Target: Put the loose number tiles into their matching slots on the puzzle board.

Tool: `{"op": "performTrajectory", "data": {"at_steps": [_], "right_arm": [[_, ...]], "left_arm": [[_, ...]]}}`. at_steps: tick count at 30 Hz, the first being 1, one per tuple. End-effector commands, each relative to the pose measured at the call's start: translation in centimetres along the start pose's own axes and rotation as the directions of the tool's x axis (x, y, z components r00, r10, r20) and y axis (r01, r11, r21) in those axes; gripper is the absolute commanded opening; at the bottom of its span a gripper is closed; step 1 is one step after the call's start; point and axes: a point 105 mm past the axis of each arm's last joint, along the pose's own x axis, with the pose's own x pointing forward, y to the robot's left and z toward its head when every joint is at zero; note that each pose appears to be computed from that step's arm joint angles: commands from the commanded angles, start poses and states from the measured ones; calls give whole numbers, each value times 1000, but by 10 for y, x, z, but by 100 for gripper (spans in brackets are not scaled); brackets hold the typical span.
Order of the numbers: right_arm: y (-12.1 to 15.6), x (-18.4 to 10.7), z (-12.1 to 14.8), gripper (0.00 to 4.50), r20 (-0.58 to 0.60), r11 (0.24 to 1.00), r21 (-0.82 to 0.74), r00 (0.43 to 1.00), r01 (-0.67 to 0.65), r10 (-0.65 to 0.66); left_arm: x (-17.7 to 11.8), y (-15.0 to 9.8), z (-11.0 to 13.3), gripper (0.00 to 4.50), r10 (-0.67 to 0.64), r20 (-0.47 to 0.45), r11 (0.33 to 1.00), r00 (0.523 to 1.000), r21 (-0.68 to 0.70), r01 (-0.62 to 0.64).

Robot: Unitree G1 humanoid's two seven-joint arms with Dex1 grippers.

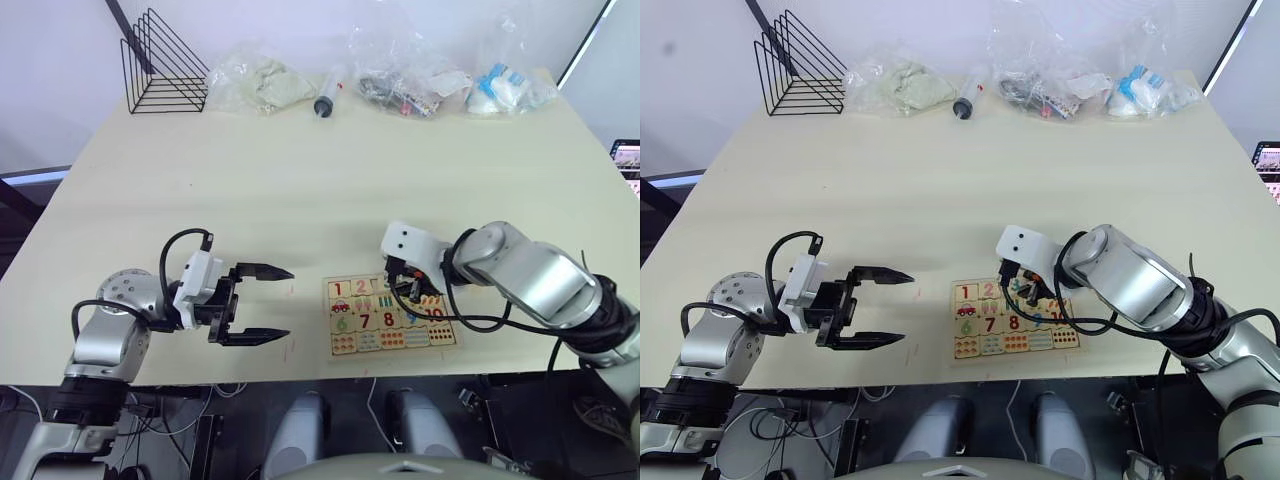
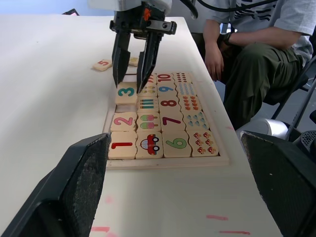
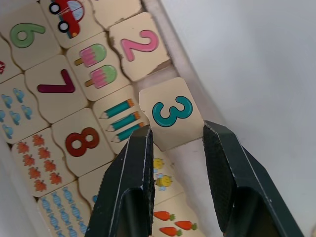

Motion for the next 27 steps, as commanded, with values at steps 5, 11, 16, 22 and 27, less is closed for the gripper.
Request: {"op": "performTrajectory", "data": {"at_steps": [5,11,16,22,27], "right_arm": [[2,-2,10,87,25,999,-38,999,32,-31],[2,-1,10,87,24,998,-45,999,38,-37],[4,0,12,87,25,998,-61,999,30,-29],[5,2,13,87,28,997,-75,999,33,-30],[5,3,13,87,28,996,-79,999,33,-30]], "left_arm": [[0,-2,8,450,-12,-2,999,1000,42,12],[-1,-3,7,450,-12,-2,999,1000,41,12],[-1,-3,7,450,-11,-1,999,1000,41,11],[-1,-4,7,450,-13,-2,999,1000,38,13],[-1,-4,7,450,-12,1,999,1000,35,12]]}}
